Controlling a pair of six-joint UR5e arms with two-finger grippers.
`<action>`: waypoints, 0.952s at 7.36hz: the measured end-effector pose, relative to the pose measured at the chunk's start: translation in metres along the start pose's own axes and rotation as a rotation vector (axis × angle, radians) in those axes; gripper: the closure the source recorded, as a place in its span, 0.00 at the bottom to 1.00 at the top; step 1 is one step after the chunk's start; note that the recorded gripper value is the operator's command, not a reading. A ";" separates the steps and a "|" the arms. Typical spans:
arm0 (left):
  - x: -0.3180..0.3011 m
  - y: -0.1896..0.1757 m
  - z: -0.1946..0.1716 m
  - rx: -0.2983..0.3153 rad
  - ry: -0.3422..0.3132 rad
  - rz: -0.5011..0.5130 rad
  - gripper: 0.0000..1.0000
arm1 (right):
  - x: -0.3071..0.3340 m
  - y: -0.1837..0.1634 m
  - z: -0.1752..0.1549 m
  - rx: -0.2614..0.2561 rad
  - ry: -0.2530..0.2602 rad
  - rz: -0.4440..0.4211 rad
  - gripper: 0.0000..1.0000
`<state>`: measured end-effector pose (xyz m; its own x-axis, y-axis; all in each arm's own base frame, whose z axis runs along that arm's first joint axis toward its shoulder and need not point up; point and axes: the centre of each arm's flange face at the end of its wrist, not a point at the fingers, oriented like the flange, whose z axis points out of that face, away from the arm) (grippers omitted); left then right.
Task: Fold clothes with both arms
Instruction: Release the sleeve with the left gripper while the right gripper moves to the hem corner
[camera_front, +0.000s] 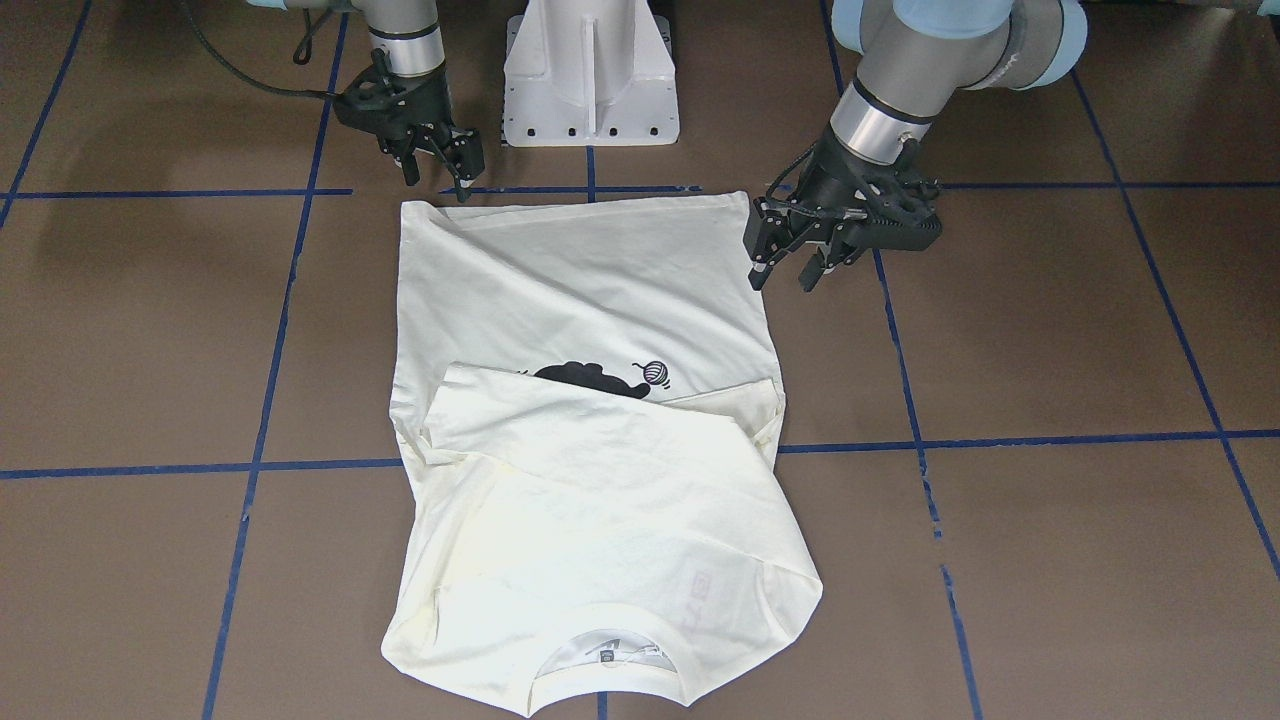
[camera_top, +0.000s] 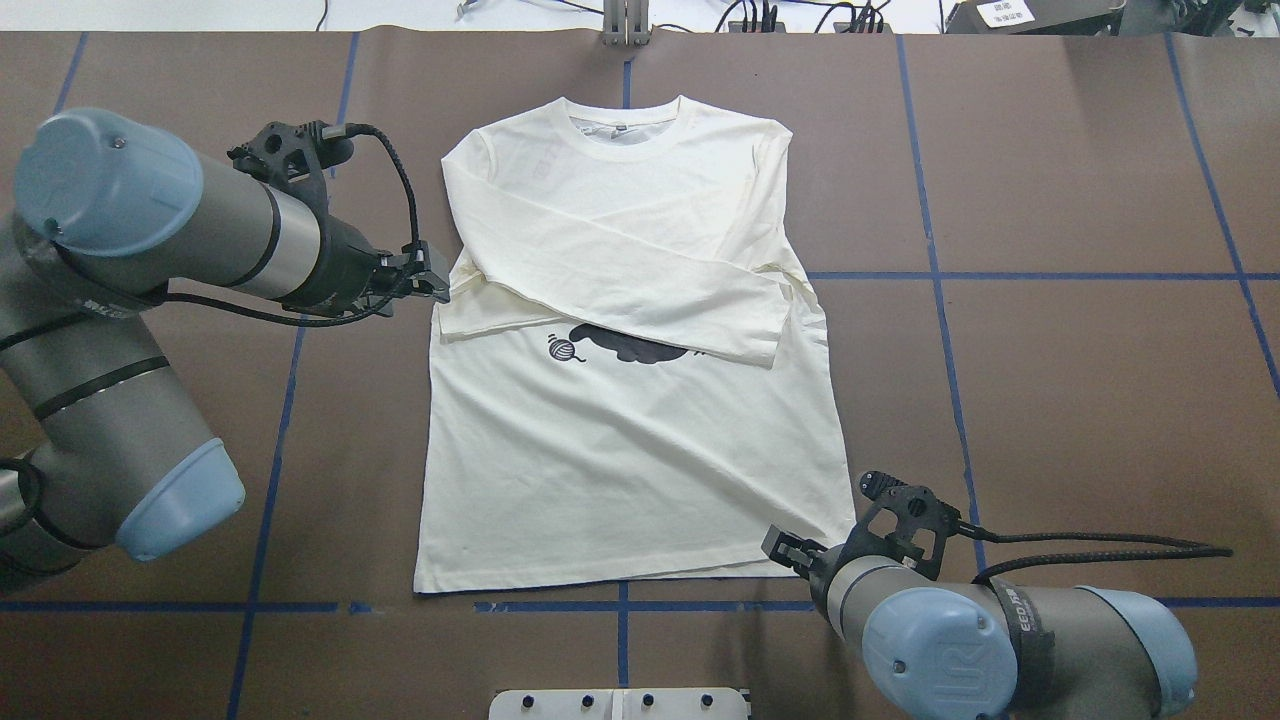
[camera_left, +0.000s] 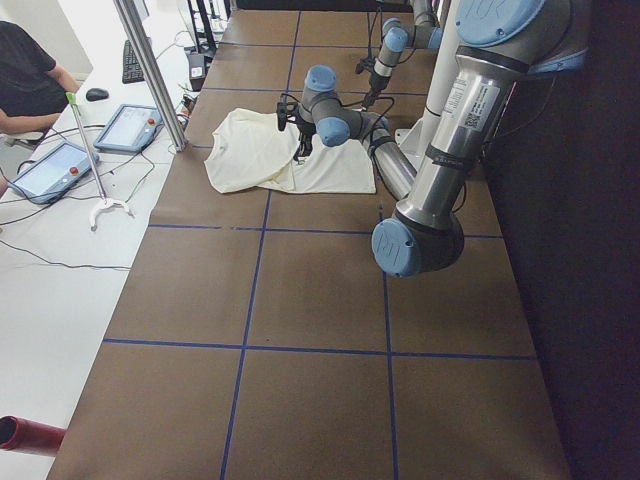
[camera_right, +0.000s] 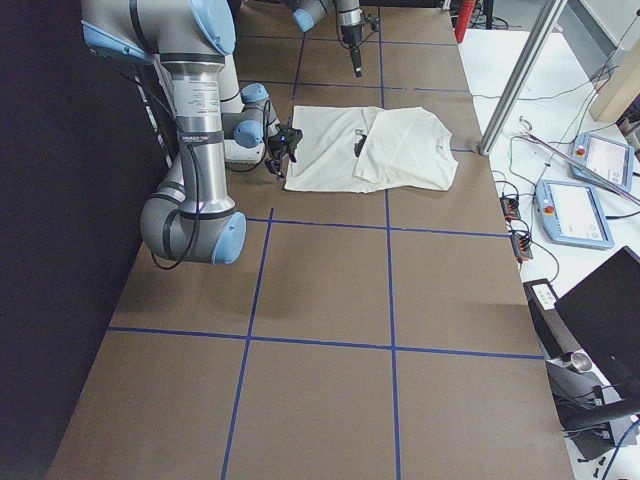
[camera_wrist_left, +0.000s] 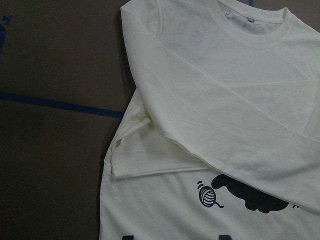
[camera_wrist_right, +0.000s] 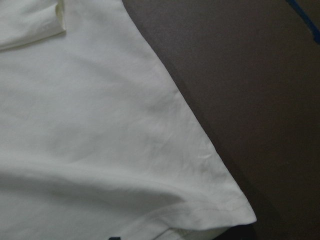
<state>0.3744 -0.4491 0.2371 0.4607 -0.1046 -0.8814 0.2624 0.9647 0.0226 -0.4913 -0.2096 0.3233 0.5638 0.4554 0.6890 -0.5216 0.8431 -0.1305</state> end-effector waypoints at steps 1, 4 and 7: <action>0.001 0.000 0.000 0.000 0.002 0.000 0.31 | 0.001 -0.003 0.008 0.015 0.011 0.017 0.16; 0.002 0.001 0.000 0.000 0.003 0.000 0.30 | 0.003 -0.010 0.021 0.038 0.027 0.050 0.16; 0.000 0.000 0.000 0.001 -0.002 -0.004 0.29 | 0.005 -0.011 0.023 0.041 0.031 0.052 0.16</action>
<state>0.3744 -0.4488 0.2375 0.4611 -0.1087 -0.8806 0.2647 0.9641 0.0196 -0.4976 -0.2238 0.3445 0.5545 0.5079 0.6592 -0.5763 0.8058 -0.1361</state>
